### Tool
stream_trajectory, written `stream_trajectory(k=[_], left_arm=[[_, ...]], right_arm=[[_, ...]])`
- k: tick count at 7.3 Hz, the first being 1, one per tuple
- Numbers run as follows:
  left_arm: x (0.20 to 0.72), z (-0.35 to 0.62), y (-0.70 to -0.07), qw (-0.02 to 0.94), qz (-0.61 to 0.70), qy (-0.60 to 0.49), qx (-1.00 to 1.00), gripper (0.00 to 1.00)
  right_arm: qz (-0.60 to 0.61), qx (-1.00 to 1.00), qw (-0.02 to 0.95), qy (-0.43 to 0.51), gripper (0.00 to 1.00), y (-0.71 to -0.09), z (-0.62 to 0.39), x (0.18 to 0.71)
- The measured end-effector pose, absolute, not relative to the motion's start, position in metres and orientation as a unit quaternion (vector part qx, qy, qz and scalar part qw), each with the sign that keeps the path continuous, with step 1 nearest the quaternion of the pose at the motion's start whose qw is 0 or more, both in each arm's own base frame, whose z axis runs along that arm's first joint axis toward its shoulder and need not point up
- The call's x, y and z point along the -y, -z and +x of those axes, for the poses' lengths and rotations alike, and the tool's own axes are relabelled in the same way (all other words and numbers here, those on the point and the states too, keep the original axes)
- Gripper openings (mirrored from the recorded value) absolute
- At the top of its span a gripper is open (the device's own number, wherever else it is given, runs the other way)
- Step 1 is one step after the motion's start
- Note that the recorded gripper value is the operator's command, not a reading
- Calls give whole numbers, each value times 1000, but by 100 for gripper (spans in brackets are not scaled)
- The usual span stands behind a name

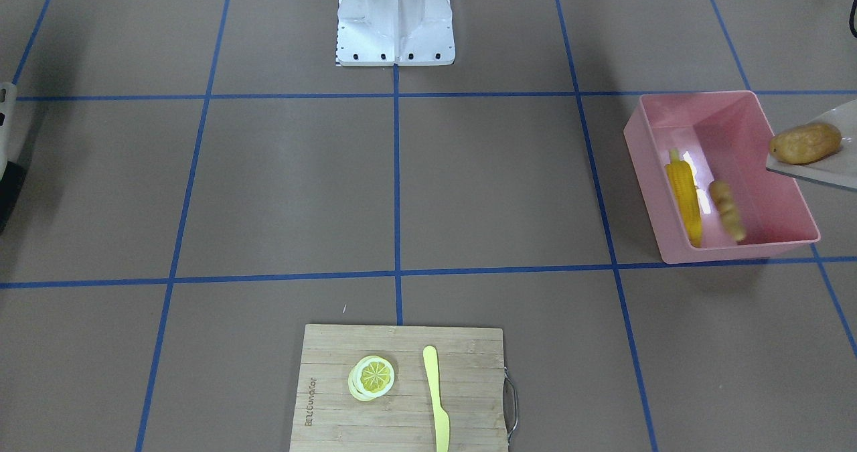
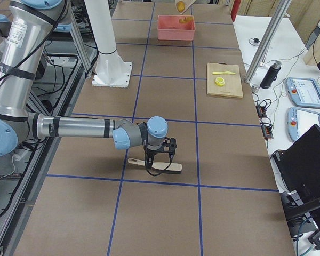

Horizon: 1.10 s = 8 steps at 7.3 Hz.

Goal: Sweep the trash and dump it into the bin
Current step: 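Tilt the dustpan with the left gripper to dump the food into the bin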

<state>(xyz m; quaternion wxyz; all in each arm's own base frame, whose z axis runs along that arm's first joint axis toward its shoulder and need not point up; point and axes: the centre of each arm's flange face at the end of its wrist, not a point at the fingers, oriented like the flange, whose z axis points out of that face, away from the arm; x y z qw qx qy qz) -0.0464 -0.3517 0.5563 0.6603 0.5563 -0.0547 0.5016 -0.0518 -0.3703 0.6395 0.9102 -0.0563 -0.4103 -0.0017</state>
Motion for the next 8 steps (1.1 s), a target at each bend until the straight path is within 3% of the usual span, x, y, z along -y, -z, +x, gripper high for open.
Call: stream_trajectory(k=[5, 8], left_arm=[[357, -51, -543, 628, 561, -525, 119, 0], [369, -53, -525, 596, 560, -546, 182, 0]], right_arm=[[-10, 400, 916, 21, 100, -719, 23, 443], [-3, 397, 918, 15, 100, -712, 43, 450]])
